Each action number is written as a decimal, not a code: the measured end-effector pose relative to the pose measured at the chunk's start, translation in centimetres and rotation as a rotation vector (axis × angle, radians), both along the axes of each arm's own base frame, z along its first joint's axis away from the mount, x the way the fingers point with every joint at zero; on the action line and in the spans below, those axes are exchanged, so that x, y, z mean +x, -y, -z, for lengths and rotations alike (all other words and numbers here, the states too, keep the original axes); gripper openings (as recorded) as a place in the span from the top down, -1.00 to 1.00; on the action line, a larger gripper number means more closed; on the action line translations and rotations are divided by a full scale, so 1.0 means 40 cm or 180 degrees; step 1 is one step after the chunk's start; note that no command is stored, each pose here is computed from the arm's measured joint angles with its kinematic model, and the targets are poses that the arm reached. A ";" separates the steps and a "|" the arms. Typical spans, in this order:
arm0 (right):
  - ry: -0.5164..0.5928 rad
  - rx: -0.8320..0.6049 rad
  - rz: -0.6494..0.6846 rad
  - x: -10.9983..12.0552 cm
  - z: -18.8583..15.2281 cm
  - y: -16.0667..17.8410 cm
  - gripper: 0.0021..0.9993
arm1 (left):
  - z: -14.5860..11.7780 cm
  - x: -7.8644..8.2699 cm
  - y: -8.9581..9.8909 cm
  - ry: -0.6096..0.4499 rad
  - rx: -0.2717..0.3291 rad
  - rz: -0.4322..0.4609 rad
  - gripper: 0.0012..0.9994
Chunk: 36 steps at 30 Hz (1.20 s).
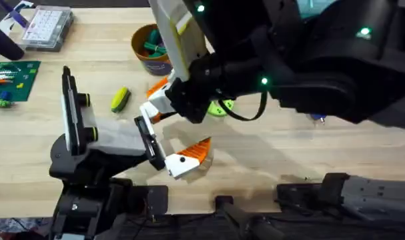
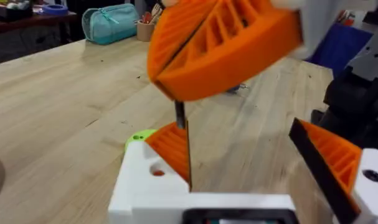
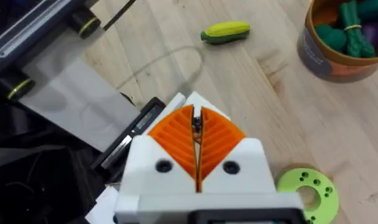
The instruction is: Pick up the gripper from the table and insert it into the empty holder that is missing its gripper. Then pick up a screw, insert it into the mounting hole, and use the screwdriver to tighten it. Finally, clean up the table by picking up the vegetable and placing it into the bucket.
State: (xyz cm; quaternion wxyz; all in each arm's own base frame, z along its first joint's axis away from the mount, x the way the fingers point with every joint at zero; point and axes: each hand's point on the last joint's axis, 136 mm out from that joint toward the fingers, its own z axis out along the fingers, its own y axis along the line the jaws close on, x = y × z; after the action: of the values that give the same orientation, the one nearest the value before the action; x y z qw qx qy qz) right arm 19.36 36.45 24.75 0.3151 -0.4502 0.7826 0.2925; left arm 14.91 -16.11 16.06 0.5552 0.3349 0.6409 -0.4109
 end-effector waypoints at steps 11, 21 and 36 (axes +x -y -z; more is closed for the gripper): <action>0.0000 0.0014 0.0004 0.011 0.012 -0.017 0.97 | 0.000 0.000 0.000 0.0000 0.0000 0.0000 -0.97; -0.0060 -0.0076 0.0004 0.019 0.049 -0.029 0.97 | 0.000 0.000 0.000 0.0001 0.0000 0.0000 -0.97; -0.0069 -0.0091 0.0004 0.020 0.055 -0.031 0.97 | 0.000 0.000 0.000 0.0001 0.0000 0.0000 -0.97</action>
State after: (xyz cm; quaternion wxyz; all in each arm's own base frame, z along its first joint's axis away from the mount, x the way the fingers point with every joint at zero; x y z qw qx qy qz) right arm 20.15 37.68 22.55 0.3003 -0.4510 0.7903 0.2860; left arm 14.91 -16.11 16.06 0.5552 0.3349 0.6409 -0.4109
